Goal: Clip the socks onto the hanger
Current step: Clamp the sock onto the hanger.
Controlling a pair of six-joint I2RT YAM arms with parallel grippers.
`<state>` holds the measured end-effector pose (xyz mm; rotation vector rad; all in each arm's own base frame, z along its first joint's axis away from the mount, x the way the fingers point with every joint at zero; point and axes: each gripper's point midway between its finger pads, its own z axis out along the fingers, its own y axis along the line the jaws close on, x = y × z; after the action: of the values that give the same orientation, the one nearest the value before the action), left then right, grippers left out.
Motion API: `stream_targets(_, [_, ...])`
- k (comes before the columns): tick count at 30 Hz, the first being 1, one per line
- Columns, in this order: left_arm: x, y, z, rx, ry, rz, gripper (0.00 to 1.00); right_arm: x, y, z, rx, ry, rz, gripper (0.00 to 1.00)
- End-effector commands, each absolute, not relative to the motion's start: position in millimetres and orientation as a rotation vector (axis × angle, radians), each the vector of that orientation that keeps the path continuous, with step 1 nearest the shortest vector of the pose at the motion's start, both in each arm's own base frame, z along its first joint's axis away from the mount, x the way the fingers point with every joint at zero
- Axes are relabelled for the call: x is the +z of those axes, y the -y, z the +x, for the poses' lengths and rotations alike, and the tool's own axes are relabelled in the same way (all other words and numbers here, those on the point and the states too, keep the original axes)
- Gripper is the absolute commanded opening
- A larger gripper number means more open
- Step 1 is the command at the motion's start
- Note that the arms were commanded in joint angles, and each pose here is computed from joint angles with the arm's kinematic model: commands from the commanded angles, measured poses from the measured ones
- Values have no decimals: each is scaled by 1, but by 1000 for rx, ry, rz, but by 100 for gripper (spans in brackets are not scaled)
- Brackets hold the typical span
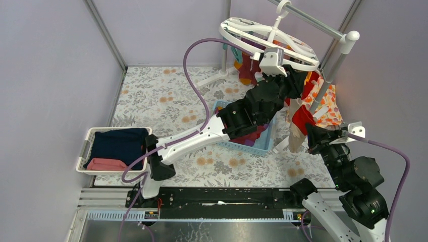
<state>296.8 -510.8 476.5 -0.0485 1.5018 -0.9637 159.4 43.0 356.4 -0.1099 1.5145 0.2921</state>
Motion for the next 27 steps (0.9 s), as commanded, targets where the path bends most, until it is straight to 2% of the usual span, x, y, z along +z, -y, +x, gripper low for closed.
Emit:
stream_targets(1, [507,489,297,-1000,-1438,-115,17,380,-44,177,223,-1444,-131,0])
stream_targets(13, [502,475,293,-982,-1466,-112,13,417,-66,202,227,-1393,-208,0])
stream_targets(27, [483,479,293,-964,-1519,-99,12,436,-79,216,242,-1389,-229,0])
